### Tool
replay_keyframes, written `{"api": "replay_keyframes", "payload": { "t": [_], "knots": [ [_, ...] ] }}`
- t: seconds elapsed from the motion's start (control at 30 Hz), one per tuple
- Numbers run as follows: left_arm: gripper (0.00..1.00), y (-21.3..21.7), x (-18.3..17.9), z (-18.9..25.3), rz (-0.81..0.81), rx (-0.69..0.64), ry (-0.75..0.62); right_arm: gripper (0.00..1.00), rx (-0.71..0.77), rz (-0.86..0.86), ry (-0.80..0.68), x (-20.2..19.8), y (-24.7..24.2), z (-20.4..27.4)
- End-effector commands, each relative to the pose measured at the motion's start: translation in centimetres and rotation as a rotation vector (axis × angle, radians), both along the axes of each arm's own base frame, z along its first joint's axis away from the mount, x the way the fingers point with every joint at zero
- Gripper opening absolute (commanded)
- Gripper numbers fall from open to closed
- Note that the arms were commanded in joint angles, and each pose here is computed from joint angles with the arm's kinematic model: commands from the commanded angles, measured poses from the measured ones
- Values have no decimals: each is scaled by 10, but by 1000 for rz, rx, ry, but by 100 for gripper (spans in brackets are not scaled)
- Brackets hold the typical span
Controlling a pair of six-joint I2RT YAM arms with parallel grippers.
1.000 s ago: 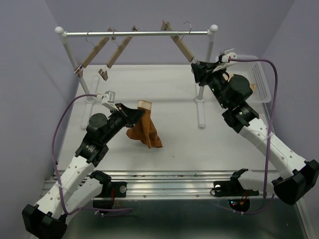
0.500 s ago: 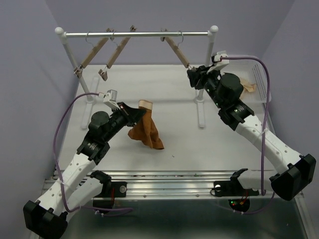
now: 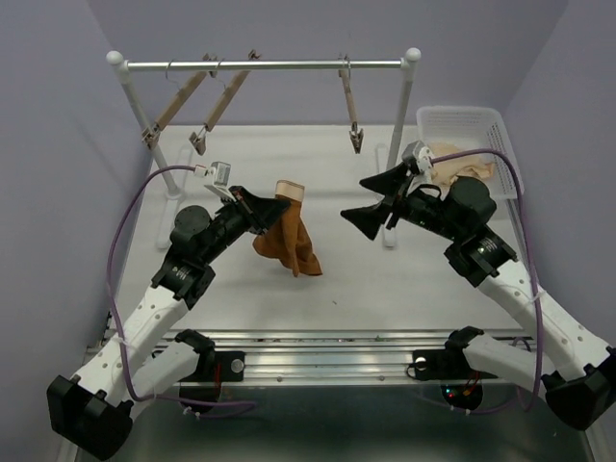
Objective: Remove the underwear clipped to the hanger
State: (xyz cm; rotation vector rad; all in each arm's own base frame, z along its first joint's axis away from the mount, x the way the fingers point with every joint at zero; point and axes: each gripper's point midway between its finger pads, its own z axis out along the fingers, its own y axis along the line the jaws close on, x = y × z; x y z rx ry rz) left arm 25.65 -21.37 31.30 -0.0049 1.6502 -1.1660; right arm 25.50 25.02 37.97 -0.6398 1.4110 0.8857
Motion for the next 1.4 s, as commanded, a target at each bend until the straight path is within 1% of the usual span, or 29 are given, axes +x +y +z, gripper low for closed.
{"api": "replay_keyframes", "payload": {
  "t": [0.0,0.07,0.1,0.17,0.27,0.3,0.33,0.4,0.43,0.47,0.5,0.53,0.57,0.6,0.63,0.67,0.73,0.8,0.83,0.93,1.0,1.03,1.1,1.13,1.2,1.23,1.27,1.33,1.37],
  "knots": [
    [0,-13,-13,56,-109,-51,-177,100,8,372,48,-47,34,-25],
    [0,-17,-17,60,-149,-52,-202,100,61,421,48,-49,43,-19],
    [0,-23,-23,70,-195,-56,-235,100,78,493,67,-53,67,-24],
    [0,-25,-23,70,-203,-58,-236,100,83,508,61,-54,74,-23],
    [0,-31,-28,73,-241,-63,-247,100,104,482,63,-49,102,-25],
    [0,-32,-28,74,-246,-65,-254,100,111,425,80,-35,111,-30],
    [0,-32,-29,75,-247,-66,-255,100,112,423,86,-37,118,-32],
    [0,-34,-27,75,-246,-67,-252,82,112,406,88,-32,123,-34],
    [0,-34,-26,75,-240,-68,-250,63,110,399,94,-30,124,-35],
    [0,-34,-24,74,-237,-68,-249,46,113,391,102,-32,125,-35],
    [0,-34,-23,75,-236,-62,-253,17,126,320,98,-22,119,-31],
    [8,-35,-22,74,-236,-58,-247,1,107,261,135,-15,115,-39],
    [21,-33,-18,74,-214,-57,-245,1,104,182,158,-4,108,-41],
    [37,-32,-15,75,-200,-53,-243,1,103,37,179,17,95,-45],
    [77,-30,-12,71,-181,-39,-227,1,55,-45,201,23,82,-55],
    [98,-26,-5,69,-137,-34,-215,1,51,-204,218,42,63,-60],
    [99,-21,4,61,-81,0,-175,1,-8,-372,284,60,26,-80],
    [99,-12,13,59,-7,23,-156,1,6,-552,303,80,-20,-77],
    [99,-8,17,51,20,54,-133,1,-24,-625,337,84,-39,-86],
    [99,3,25,43,96,85,-95,1,-11,-856,313,105,-102,-70],
    [99,10,27,39,132,98,-81,1,-23,-971,270,118,-133,-56],
    [99,12,27,35,142,107,-66,1,-14,-1061,261,127,-161,-51],
    [99,17,27,31,167,110,-55,1,-19,-1126,255,146,-189,-45],
    [99,19,26,30,178,109,-50,1,21,-1148,225,154,-203,-22],
    [99,25,23,29,201,98,-51,1,64,-1191,210,174,-244,-5],
    [99,27,22,30,207,94,-54,1,61,-1203,212,191,-254,-6],
    [99,28,20,29,209,91,-53,1,90,-1212,157,200,-262,19],
    [99,32,17,28,220,81,-53,1,37,-1275,153,229,-287,9],
    [99,34,15,30,224,74,-57,1,41,-1286,123,239,-292,23]
  ]
}}
